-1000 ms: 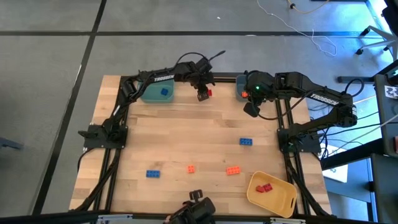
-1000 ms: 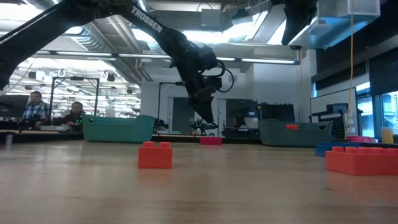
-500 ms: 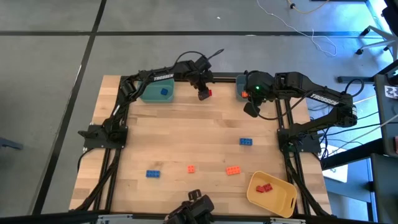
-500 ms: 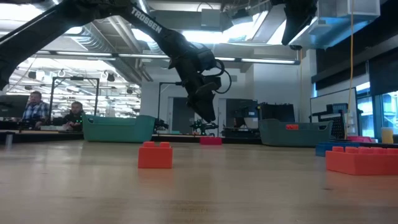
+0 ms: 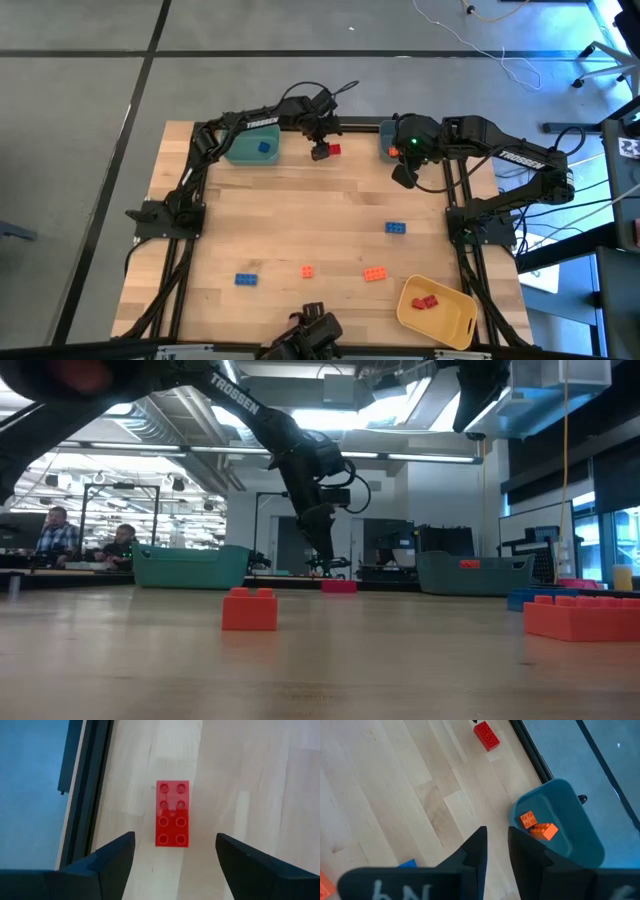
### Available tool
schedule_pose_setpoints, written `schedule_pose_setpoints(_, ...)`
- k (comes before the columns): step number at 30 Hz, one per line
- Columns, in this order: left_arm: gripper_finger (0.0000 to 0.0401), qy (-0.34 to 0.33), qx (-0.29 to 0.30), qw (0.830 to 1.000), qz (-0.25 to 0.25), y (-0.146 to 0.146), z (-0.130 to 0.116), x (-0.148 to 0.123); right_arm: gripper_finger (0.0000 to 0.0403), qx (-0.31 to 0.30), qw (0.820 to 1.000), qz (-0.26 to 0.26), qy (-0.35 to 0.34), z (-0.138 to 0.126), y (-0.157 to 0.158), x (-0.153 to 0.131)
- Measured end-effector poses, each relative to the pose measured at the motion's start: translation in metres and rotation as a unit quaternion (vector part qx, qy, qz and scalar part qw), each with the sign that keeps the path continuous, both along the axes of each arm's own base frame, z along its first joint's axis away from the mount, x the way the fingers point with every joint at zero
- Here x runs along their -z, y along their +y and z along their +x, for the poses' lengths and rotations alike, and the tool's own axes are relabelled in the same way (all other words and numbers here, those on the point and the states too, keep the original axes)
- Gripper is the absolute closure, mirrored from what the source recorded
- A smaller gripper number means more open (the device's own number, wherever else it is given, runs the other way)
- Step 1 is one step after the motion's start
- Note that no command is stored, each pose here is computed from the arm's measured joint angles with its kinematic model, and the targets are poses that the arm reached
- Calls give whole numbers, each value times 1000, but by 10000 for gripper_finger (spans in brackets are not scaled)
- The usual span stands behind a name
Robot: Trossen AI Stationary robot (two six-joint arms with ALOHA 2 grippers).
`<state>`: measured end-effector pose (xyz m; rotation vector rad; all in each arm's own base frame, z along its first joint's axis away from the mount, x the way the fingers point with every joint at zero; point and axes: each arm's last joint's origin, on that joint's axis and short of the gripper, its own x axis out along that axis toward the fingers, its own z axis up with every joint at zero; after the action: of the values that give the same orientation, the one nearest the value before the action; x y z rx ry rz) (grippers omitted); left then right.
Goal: Sort & place blocks by color
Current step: Put the red game piece into the yellow bin
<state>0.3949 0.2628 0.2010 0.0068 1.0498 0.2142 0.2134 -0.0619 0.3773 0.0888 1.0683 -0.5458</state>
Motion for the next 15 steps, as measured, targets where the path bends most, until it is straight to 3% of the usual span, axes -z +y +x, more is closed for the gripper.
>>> schedule_pose_setpoints(11, 133, -14, 8, 1000, 12, 2, 4, 2, 324, -3, 1000, -2, 1, 0, 0, 0)
schedule_pose_setpoints(15, 132, -1, 6, 1000, 3, 4, 6, 16, 324, -109, 992, -67, 26, 5, -2, -3)
